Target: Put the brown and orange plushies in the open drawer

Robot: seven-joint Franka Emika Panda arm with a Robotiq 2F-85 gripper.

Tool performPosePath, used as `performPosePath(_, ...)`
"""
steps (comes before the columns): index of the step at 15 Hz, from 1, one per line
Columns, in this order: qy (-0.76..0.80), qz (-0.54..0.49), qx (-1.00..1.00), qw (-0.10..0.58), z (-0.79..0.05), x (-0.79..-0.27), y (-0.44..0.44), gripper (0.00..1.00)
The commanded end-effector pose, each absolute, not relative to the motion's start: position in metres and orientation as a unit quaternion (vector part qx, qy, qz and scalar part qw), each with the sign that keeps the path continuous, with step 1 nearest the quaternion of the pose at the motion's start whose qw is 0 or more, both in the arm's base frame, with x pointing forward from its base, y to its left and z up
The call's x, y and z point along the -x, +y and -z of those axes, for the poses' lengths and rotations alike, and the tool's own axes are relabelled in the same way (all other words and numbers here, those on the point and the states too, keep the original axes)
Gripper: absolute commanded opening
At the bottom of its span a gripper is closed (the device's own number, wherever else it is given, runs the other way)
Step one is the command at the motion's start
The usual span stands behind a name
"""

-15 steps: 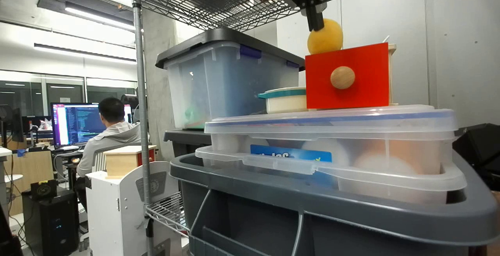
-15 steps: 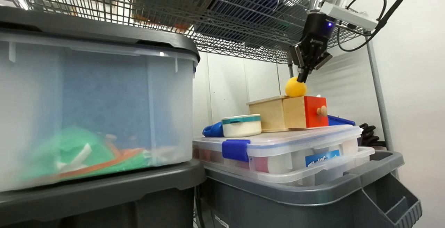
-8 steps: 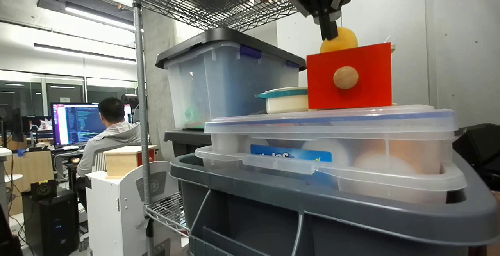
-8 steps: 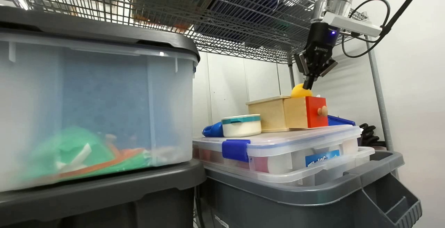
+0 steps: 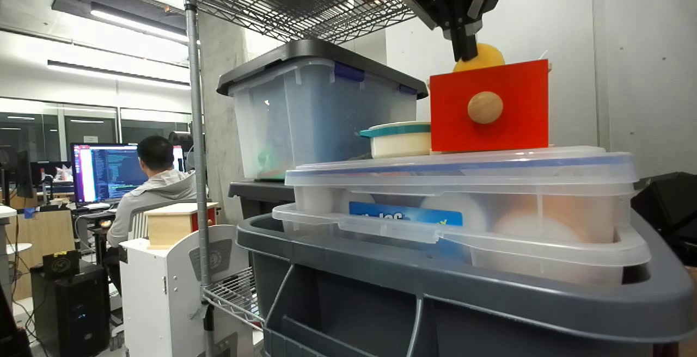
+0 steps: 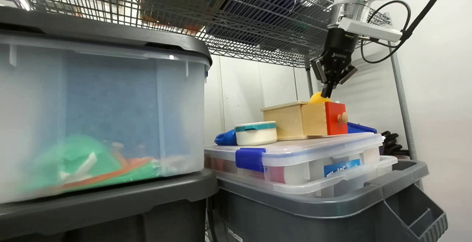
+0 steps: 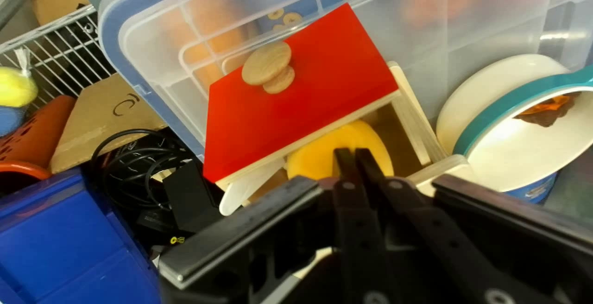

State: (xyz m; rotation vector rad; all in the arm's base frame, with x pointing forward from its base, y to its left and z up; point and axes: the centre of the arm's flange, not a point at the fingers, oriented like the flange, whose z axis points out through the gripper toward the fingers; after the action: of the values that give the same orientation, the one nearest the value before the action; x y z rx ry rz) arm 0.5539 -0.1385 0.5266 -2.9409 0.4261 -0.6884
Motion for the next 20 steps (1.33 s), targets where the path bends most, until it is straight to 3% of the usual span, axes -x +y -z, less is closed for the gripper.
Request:
performPosePath(1,0.151,0.222,0.962,0.04,-0.537,-0.56,-0.141,0.36)
performPosePath(10,0.17,0.225,0.958,0.053,-0.559,-0.561,-0.138,1.0)
performPosePath(20,0.158,0.194,0.966,0.066,-0.552,-0.551,-0.113,1.0)
